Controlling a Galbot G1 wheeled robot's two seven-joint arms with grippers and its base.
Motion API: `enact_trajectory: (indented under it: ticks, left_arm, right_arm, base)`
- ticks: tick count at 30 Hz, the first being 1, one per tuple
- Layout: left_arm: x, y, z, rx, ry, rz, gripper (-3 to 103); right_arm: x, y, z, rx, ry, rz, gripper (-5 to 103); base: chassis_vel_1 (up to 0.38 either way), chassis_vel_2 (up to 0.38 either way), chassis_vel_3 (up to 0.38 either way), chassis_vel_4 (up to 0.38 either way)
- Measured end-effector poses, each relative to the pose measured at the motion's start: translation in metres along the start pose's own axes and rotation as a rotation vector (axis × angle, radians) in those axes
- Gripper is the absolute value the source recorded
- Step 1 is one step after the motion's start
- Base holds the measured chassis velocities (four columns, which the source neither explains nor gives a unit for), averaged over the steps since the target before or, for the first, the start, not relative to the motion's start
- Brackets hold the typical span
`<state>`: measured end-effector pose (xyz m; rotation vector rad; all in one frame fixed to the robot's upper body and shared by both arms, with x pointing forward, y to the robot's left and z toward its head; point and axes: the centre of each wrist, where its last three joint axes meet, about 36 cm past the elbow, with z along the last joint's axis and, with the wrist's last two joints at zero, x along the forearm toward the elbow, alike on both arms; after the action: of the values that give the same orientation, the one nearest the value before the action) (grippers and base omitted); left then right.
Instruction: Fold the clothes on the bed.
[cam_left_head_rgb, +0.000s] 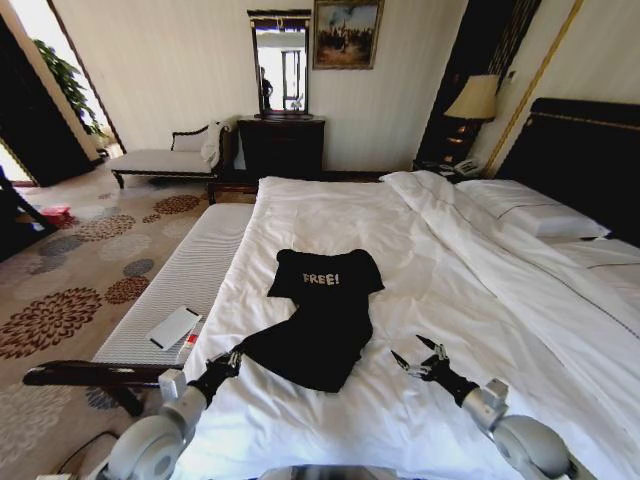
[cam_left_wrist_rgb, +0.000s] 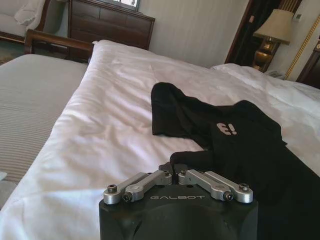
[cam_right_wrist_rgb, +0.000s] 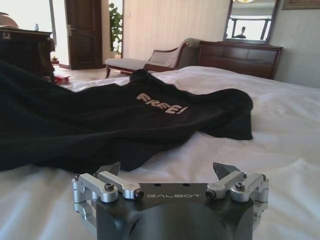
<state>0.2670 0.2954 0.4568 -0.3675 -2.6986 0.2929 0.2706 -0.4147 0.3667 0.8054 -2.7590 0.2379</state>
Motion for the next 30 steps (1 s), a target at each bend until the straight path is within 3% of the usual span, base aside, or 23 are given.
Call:
enact_trajectory:
  ticks: [6, 13, 24, 30]
  left_arm:
    - [-0.008, 0.007, -0.018, 0.01, -0.03, -0.006, 0]
    - [-0.012, 0.006, -0.012, 0.019, -0.012, -0.005, 0]
    - [-0.011, 0.013, -0.009, 0.022, -0.001, -0.022, 0]
    - [-0.01, 0.008, -0.009, 0.026, -0.003, -0.018, 0]
  right_arm:
    - [-0.004, 0.009, 0.009, 0.0, 0.018, -0.09, 100]
    - [-0.016, 0.023, 0.003, -0.045, 0.015, -0.157, 100]
    - [-0.05, -0.015, -0.005, -0.043, 0.02, -0.123, 100]
    - [-0.072, -0.02, 0.0, -0.059, 0.038, -0.141, 101]
  base:
    - [0.0, 0.0, 0.0, 0.0]
    - [0.0, 0.0, 0.0, 0.0]
    - [0.0, 0.0, 0.0, 0.0]
    - [0.0, 0.0, 0.0, 0.0]
